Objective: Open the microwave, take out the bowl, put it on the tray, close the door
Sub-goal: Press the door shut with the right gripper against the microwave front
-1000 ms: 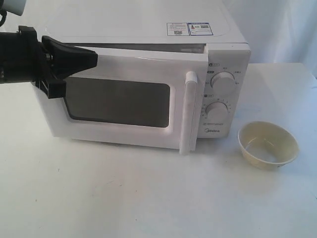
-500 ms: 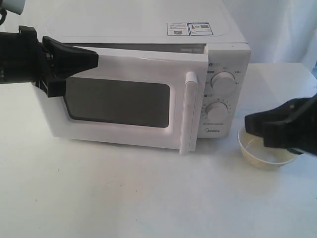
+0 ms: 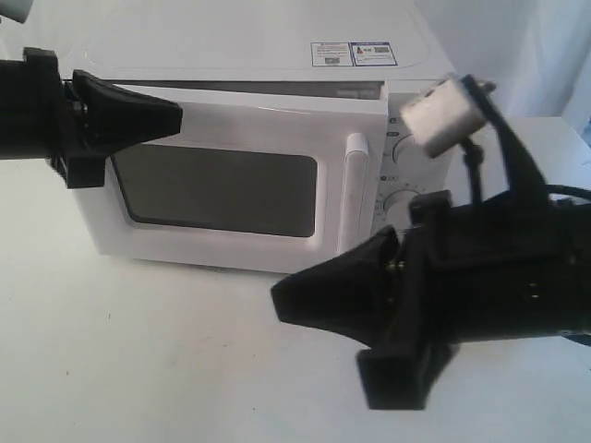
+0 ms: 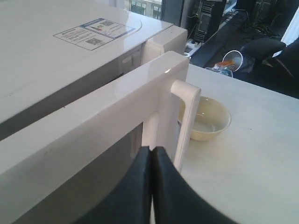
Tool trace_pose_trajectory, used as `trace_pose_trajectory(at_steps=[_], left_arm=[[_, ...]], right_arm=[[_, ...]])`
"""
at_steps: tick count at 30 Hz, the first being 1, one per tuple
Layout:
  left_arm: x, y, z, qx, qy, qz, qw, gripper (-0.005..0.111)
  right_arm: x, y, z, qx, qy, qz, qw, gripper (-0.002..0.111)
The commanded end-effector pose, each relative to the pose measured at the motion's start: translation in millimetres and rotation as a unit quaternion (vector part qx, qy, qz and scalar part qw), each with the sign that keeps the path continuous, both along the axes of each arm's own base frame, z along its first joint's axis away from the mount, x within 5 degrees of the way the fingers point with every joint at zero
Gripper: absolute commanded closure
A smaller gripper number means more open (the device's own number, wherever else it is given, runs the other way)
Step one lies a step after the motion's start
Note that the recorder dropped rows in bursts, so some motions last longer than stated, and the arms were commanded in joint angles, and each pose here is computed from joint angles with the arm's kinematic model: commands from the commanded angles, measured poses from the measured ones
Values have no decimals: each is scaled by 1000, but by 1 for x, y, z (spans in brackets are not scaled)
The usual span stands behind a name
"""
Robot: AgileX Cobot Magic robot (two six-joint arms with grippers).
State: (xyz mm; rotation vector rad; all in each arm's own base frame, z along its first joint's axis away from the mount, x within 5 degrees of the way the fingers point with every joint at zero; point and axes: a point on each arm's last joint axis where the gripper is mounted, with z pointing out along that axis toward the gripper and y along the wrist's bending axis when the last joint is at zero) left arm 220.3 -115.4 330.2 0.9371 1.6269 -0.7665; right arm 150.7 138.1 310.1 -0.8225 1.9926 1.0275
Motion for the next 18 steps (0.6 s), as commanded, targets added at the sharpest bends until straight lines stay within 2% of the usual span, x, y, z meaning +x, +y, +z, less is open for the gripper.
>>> trace_pose_trajectory(at_steps=[1, 3, 6, 10, 14, 18], left_arm=[[-24, 4, 14, 13, 22, -7, 1000, 107], [-35, 8, 15, 21, 41, 3, 999, 107], [-50, 13, 19, 4, 32, 24, 999, 107], [-61, 19, 15, 0, 21, 53, 998, 107], [-61, 24, 8, -24, 29, 99, 994, 107], [-62, 25, 0, -21, 38, 101, 994, 107]], right_arm=[[15, 20, -7, -20, -56, -50, 997, 108], [18, 31, -13, -38, -80, -67, 994, 108], [32, 41, -24, -66, -116, -148, 980, 108], [46, 44, -30, -98, -177, -251, 947, 108], [49, 53, -28, -48, -211, -316, 924, 108], [52, 67, -38, -4, -260, -327, 909, 108]])
